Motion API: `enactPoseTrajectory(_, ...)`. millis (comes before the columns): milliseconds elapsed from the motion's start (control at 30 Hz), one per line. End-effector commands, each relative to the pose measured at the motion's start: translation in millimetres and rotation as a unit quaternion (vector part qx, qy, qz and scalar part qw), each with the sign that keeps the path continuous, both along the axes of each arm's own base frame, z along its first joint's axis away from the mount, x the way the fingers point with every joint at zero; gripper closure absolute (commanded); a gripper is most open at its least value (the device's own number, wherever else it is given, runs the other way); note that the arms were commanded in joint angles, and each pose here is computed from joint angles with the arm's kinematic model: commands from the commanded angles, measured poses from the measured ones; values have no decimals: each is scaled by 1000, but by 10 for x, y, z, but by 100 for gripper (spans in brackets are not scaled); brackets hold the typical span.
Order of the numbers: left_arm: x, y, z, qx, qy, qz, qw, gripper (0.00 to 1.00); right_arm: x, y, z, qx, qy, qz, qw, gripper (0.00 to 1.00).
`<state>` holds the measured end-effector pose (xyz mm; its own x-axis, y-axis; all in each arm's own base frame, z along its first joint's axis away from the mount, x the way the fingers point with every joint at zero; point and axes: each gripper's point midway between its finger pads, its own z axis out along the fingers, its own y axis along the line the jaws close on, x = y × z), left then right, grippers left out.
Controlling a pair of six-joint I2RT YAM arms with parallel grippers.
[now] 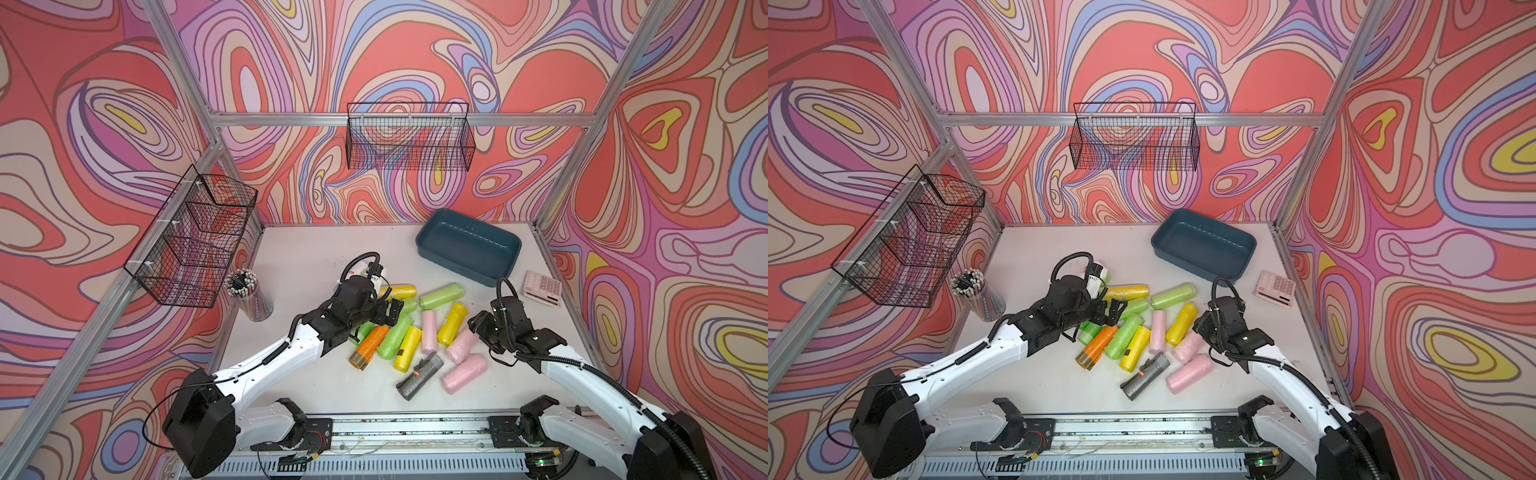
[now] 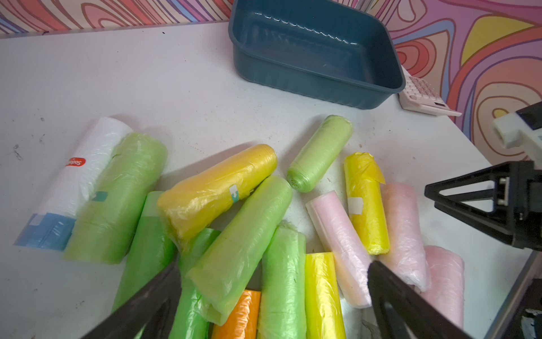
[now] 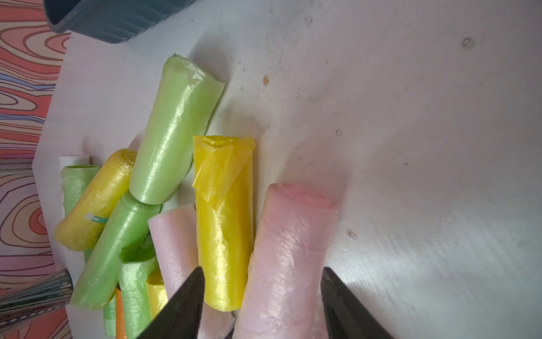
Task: Put the roll of trash bags into the storage box
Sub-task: Pick up the roll of trash bags from the center of the board.
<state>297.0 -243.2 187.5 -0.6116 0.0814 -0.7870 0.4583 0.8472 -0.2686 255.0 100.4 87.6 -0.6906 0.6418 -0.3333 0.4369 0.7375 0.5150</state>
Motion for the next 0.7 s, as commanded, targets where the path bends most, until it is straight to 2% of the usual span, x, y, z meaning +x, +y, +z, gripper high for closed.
enactPoseTrajectory(0, -125, -66, 176, -36, 12, -19, 999, 0, -59, -14, -108, 6, 12, -28, 1000, 38)
enactPoseTrajectory(167, -201, -86, 245, -67, 7, -27, 997, 0, -106, 88, -231, 9, 30, -21, 999, 41)
enactPoseTrajectory(667, -212, -47, 204, -65, 5, -21, 998, 0, -150, 99, -461, 10, 46, -49, 998, 47)
